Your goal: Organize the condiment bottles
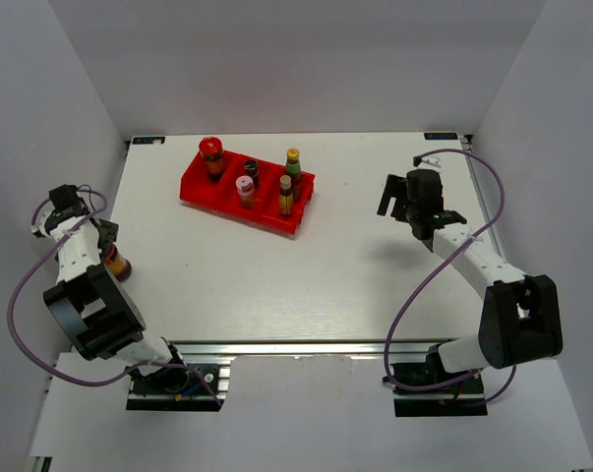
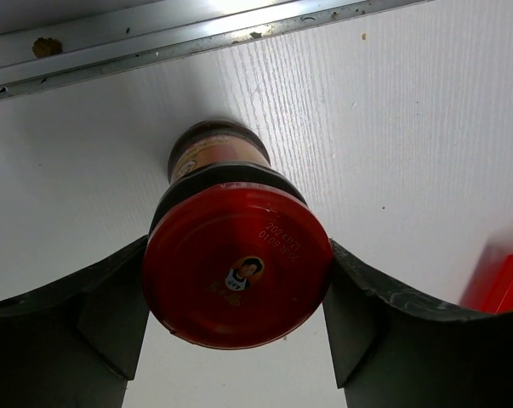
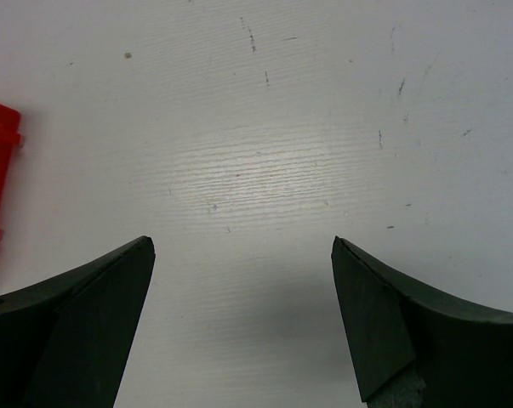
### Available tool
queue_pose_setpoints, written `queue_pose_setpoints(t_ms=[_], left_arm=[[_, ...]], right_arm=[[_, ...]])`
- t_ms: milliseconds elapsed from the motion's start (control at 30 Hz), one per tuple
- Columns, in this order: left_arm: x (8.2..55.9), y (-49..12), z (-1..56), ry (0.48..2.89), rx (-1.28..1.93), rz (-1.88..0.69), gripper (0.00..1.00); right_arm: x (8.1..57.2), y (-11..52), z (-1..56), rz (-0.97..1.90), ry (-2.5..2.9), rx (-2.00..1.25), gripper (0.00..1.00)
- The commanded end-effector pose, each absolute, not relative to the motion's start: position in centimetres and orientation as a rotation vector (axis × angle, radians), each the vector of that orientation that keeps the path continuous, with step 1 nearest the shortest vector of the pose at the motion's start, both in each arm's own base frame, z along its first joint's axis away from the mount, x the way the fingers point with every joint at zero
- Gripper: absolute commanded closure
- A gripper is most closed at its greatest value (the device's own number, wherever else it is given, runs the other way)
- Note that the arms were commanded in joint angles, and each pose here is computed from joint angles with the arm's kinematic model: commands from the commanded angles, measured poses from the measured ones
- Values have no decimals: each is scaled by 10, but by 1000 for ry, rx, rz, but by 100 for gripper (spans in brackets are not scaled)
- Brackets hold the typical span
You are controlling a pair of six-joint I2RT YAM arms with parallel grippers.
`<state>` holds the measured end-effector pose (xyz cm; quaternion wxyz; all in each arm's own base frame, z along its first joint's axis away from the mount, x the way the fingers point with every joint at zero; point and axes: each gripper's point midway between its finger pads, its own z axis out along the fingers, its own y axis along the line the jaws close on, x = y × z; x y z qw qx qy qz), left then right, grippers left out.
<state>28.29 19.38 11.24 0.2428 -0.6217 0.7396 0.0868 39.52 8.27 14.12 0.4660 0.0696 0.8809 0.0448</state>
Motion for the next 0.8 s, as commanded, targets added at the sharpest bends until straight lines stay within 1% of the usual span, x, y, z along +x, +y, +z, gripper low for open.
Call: queue_pose_setpoints(t_ms=[0,67,100,133,167,200,300,333,400,467,533,567,600,700,767], left_arm=[[295,201,148,1924,-1647,198,50],[303,192,150,1960,-1599,118,65],[309,190,154,1962,-1568,75,75],[315,185,157,1970,-1535,32,79],[324,175,162,1990,-1486,-41,80],[331,171,168,1980,-1444,-61,80],[351,151,186,2011,-1322,-59,80],[365,137,201,2014,-1251,-72,80],[381,127,212,2025,-1177,-58,80],[404,109,234,2018,-1067,-92,82],[422,92,235,2058,-987,-102,83],[434,87,250,2039,-937,-114,83],[441,81,254,2044,-896,-117,83],[476,46,265,2080,-661,-184,83],[498,28,270,2120,-543,-181,83]], right_arm=[[399,79,156,103,2107,195,11],[399,77,156,100,2103,199,11],[399,77,157,100,2103,199,11],[399,77,156,99,2105,199,11],[398,77,156,97,2106,200,11],[399,77,157,98,2103,200,11],[398,77,156,97,2104,200,11],[398,77,156,97,2104,200,11],[398,77,156,98,2106,197,11],[397,76,157,93,2104,200,11],[397,75,156,87,2104,201,11],[397,75,157,85,2104,197,11],[397,74,157,83,2102,199,11],[397,73,156,72,2104,198,11],[397,71,156,57,2103,201,11]])
